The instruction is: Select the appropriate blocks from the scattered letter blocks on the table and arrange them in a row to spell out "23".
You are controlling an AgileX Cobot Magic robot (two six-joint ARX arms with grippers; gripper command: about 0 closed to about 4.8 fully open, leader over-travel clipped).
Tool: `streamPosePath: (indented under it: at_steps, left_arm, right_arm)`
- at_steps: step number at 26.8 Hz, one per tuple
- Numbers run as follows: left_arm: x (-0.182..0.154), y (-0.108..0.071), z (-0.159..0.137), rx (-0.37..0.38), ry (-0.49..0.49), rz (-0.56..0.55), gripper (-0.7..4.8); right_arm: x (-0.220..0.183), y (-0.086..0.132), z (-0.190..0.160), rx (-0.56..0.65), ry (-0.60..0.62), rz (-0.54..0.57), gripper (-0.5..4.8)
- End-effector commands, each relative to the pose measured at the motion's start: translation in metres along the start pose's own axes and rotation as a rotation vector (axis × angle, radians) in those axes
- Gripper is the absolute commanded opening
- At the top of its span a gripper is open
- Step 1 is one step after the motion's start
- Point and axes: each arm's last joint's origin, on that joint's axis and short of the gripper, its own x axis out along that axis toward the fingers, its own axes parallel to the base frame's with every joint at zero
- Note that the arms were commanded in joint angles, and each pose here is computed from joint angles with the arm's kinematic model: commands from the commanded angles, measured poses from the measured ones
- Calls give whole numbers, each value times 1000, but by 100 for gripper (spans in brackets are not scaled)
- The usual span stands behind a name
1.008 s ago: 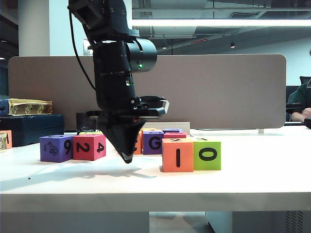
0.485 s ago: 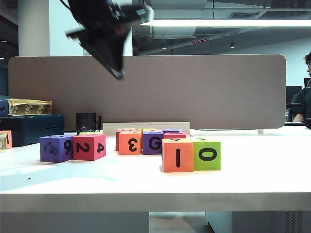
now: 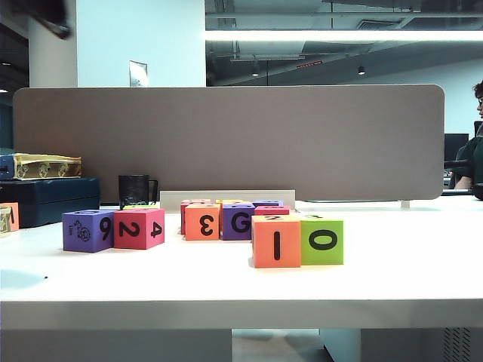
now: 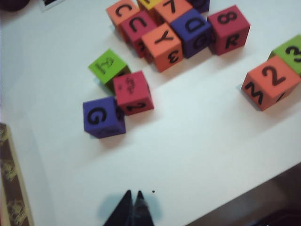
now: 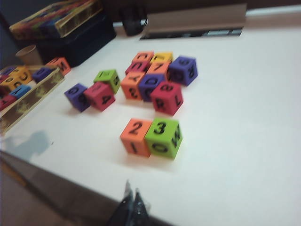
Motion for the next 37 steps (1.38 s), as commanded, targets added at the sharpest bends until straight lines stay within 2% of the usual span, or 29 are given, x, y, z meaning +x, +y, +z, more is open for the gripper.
streamPosePath:
  at_steps: [1,4,7,11,13,17,37]
  left_arm:
    - [-22,5,-28,-37,-63,21,-6]
    - [-46,11,-60,-115,-128,80,-6]
    - [-79,19,-94,-214,-241,94,-6]
    - [-106,25,-125,-269,-372,101,-6]
    - [-112,26,-135,-282,-407,109,-6]
    - [-114,26,-138,-280,-420,112,-6]
    - [-114,26,-139,-281,-419,107,-6]
  right_arm:
    - [-1,0,12,-65,-112,-63,-1]
    - [-3,-1,20,-100,-194,-132,-1]
    - [-4,-3,24,-110,-242,-212,-1]
    - [-4,-3,24,-109,-242,-214,-1]
    - [-4,-3,23,-109,-241,-210,-1]
    - [-4,-2,23,-112,-238,-183,-1]
    - [-4,-2,23,-112,-237,-184,-1]
